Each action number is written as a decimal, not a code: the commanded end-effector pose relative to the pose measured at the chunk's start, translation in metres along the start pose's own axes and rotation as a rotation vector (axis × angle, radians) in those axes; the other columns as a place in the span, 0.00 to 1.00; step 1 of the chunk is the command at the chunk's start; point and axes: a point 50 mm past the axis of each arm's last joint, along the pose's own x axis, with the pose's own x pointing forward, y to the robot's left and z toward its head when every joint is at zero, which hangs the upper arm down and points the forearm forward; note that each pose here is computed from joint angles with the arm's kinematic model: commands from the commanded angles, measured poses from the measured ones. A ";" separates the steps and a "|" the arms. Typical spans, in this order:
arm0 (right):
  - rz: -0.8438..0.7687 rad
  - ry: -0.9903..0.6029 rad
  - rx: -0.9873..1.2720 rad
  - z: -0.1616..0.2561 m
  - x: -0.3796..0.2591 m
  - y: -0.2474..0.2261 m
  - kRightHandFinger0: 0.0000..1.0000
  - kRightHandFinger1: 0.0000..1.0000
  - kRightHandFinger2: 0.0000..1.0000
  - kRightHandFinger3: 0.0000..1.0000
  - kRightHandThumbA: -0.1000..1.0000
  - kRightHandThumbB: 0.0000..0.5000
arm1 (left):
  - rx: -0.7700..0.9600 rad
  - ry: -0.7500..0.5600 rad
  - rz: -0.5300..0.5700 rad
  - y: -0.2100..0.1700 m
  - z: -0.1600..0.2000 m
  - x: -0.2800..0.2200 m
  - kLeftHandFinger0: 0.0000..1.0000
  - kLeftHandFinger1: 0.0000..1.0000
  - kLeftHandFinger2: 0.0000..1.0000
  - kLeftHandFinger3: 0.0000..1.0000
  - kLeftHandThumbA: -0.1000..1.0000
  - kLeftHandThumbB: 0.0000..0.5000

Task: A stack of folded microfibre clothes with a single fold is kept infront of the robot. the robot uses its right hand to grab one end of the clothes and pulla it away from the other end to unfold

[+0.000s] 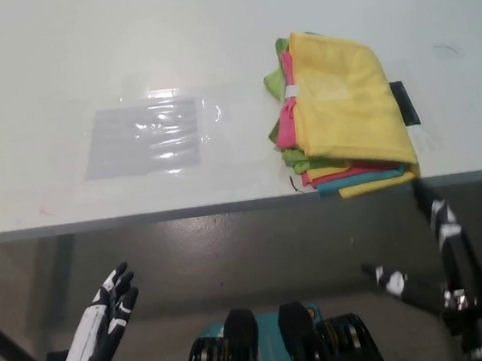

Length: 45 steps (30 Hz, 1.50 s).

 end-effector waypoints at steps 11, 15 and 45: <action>-0.035 -0.117 -0.368 0.090 0.127 0.026 1.00 1.00 1.00 1.00 0.91 0.29 | -0.006 -0.081 0.009 0.004 0.011 0.007 1.00 1.00 1.00 1.00 0.93 0.75; -0.002 -0.076 -0.391 0.090 0.161 0.041 1.00 1.00 1.00 1.00 1.00 0.38 | -0.006 -0.084 0.006 0.005 0.013 0.008 1.00 1.00 1.00 1.00 0.92 0.74; 0.119 0.358 -0.335 -0.008 0.250 0.061 1.00 1.00 1.00 1.00 1.00 0.52 | 0.015 -0.124 -0.011 0.006 0.022 0.013 1.00 1.00 1.00 1.00 0.93 0.71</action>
